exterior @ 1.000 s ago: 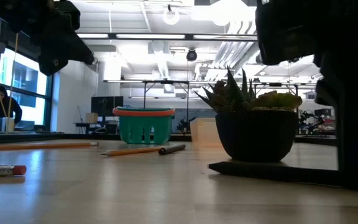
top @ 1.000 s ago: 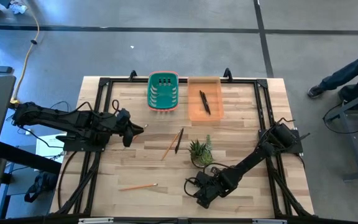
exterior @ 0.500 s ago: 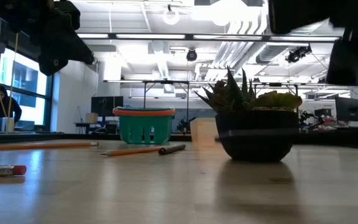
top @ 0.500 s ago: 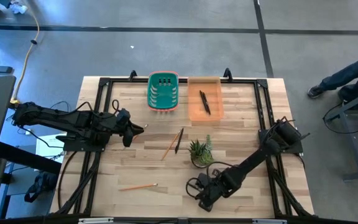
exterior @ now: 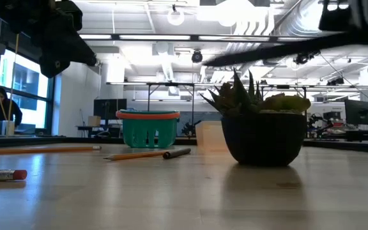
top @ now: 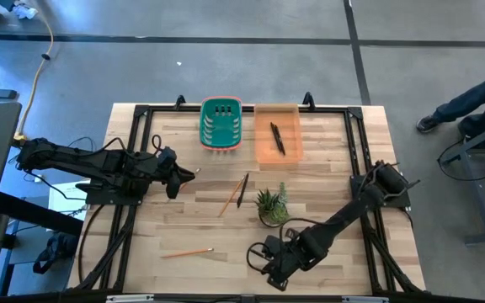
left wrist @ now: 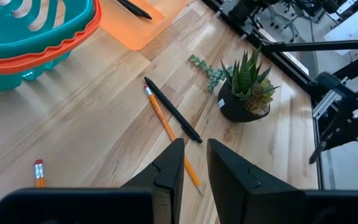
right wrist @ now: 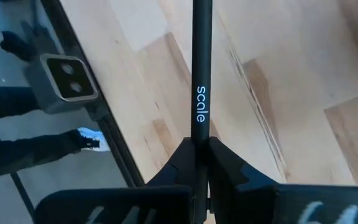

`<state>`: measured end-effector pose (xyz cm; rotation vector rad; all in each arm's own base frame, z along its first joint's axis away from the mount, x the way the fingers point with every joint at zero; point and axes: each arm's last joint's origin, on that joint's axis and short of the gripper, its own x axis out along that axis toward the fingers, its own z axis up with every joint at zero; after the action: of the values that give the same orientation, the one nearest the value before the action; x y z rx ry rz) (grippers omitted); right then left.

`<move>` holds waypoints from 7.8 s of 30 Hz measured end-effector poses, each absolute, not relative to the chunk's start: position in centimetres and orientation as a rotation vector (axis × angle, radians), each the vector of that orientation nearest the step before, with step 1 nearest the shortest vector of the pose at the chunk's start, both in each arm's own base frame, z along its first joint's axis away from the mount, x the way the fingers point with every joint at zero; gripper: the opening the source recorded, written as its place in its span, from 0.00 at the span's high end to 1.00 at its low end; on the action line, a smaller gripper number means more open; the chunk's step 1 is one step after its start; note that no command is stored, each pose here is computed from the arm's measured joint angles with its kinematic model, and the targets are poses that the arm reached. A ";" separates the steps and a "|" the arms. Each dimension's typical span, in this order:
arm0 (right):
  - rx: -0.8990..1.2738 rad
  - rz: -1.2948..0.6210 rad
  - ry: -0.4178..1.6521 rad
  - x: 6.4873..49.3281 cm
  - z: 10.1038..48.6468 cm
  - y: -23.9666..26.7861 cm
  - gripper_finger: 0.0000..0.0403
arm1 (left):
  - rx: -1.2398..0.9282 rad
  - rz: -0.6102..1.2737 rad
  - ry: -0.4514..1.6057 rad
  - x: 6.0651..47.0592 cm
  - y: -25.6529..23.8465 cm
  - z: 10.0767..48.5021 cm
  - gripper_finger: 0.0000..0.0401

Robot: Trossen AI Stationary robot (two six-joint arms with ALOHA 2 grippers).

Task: Sort pens & pencils
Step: Put the bottom black ballpoint pen into the orange bin, then put the black ballpoint pen into the orange bin

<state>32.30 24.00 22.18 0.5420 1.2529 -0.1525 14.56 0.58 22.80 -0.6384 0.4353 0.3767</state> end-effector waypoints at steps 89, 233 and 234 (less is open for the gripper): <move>0.948 -0.610 0.966 38.9 37.0 2.4 1.00 | -0.627 0.374 0.438 14.6 0.6 22.8 0.86; 0.968 -0.754 1.189 37.3 33.5 -12.3 0.81 | -0.662 0.283 0.390 14.9 0.4 23.4 0.86; 0.963 -0.746 1.187 37.3 33.7 -11.9 0.81 | -0.664 0.274 0.393 14.9 0.3 23.4 0.86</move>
<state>37.30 -11.92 33.71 0.9633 1.1867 -0.7458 14.95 0.35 23.43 -0.6637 0.3930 0.2743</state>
